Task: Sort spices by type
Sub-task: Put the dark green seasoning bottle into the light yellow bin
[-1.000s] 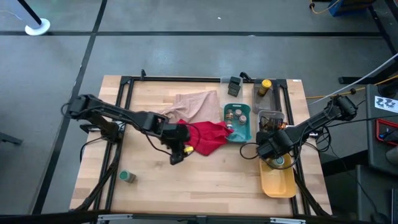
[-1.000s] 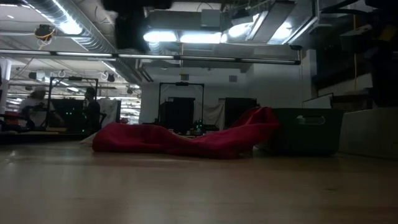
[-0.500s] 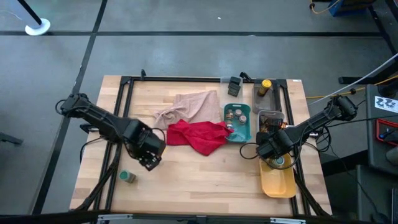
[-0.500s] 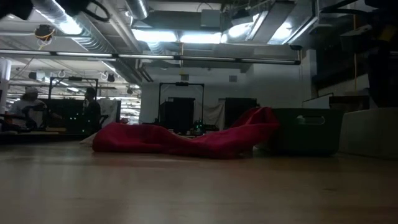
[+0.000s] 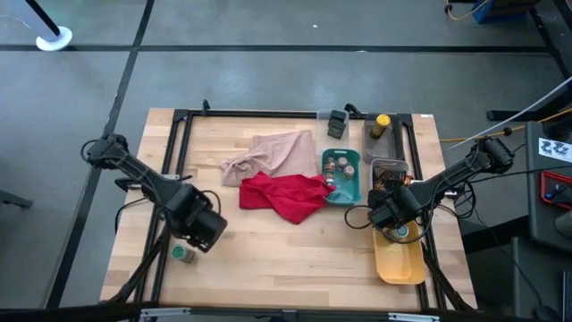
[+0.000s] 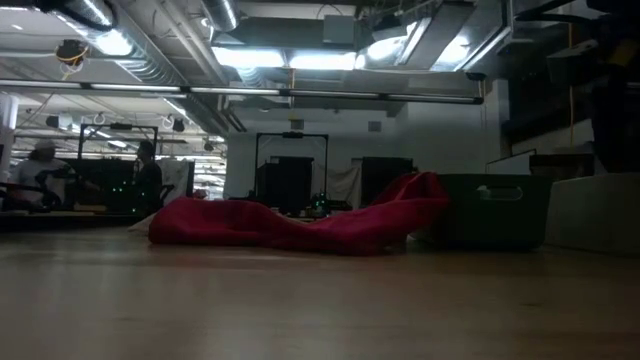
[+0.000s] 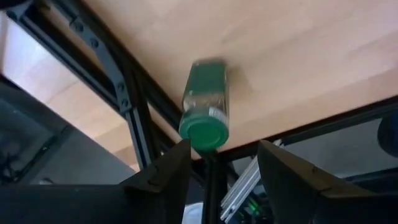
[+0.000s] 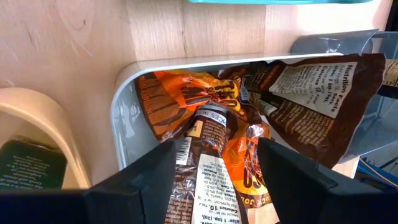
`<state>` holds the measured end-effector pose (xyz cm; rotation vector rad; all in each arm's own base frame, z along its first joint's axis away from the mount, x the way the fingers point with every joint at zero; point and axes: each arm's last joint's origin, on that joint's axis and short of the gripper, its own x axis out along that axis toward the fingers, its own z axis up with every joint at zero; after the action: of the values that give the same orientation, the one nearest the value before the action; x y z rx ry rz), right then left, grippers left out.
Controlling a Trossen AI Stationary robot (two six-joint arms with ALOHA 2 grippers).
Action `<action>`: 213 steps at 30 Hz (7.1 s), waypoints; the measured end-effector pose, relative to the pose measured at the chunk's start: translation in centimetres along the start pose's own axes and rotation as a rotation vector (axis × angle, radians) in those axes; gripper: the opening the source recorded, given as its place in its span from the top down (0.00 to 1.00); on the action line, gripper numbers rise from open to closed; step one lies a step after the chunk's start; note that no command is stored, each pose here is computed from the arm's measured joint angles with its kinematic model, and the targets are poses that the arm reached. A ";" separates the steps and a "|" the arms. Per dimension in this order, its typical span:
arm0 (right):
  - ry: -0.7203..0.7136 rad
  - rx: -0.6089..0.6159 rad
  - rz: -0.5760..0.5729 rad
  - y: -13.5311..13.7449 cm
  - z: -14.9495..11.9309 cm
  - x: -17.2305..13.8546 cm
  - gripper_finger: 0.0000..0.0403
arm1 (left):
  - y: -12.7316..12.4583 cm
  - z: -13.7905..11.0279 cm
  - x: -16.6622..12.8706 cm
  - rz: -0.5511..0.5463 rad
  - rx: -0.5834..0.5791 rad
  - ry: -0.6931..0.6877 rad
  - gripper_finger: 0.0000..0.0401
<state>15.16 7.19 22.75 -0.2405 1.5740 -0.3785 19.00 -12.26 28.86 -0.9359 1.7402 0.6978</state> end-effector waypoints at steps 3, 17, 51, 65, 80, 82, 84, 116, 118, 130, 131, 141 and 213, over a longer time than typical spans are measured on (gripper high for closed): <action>-0.001 0.001 0.001 0.0 0.0 0.0 0.44 | -0.1 -1.2 0.4 0.004 -0.011 0.000 0.58; -0.016 0.006 0.012 0.1 0.2 0.0 0.44 | -0.3 -6.4 2.3 -0.065 -0.078 -0.087 0.58; -0.016 0.006 0.012 0.1 0.2 0.0 0.44 | 0.2 -7.1 2.6 -0.041 -0.021 -0.123 0.58; -0.016 0.006 0.012 0.1 0.2 0.0 0.44 | 0.0 -7.0 2.7 -0.051 0.048 -0.156 0.58; -0.003 0.006 0.030 0.2 0.1 0.0 0.44 | 0.1 -6.5 5.1 0.000 -0.056 -0.023 0.58; -0.001 0.006 0.033 0.2 0.1 0.0 0.44 | -0.1 -6.3 5.6 -0.021 -0.032 -0.016 0.58; 0.000 0.005 0.033 0.2 0.1 0.0 0.44 | -0.2 -6.2 5.8 -0.027 -0.027 -0.014 0.58; -0.037 0.020 0.059 0.4 0.5 0.0 0.44 | 0.3 -6.3 5.9 0.024 -0.093 -0.013 0.58; -0.057 0.028 0.074 0.6 0.7 0.0 0.44 | 0.3 -6.3 5.9 0.024 -0.088 -0.013 0.58; -0.246 0.102 0.209 1.8 2.6 -0.5 0.44 | 0.3 -6.3 5.9 0.023 -0.007 -0.014 0.58; -0.264 0.109 0.222 1.9 2.8 -0.6 0.44 | 0.3 -6.3 5.9 0.023 -0.011 -0.013 0.58; -0.444 0.179 0.351 2.8 4.6 -1.5 0.44 | 0.7 -6.3 5.9 0.043 -0.039 -0.043 0.58; -0.567 0.227 0.439 3.2 5.7 -2.4 0.44 | 1.2 -6.5 12.1 -0.153 -0.072 -0.253 0.43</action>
<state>21.21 10.55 23.72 0.1660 0.9764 -0.1227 12.33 -20.13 19.64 -0.9733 1.4145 0.7480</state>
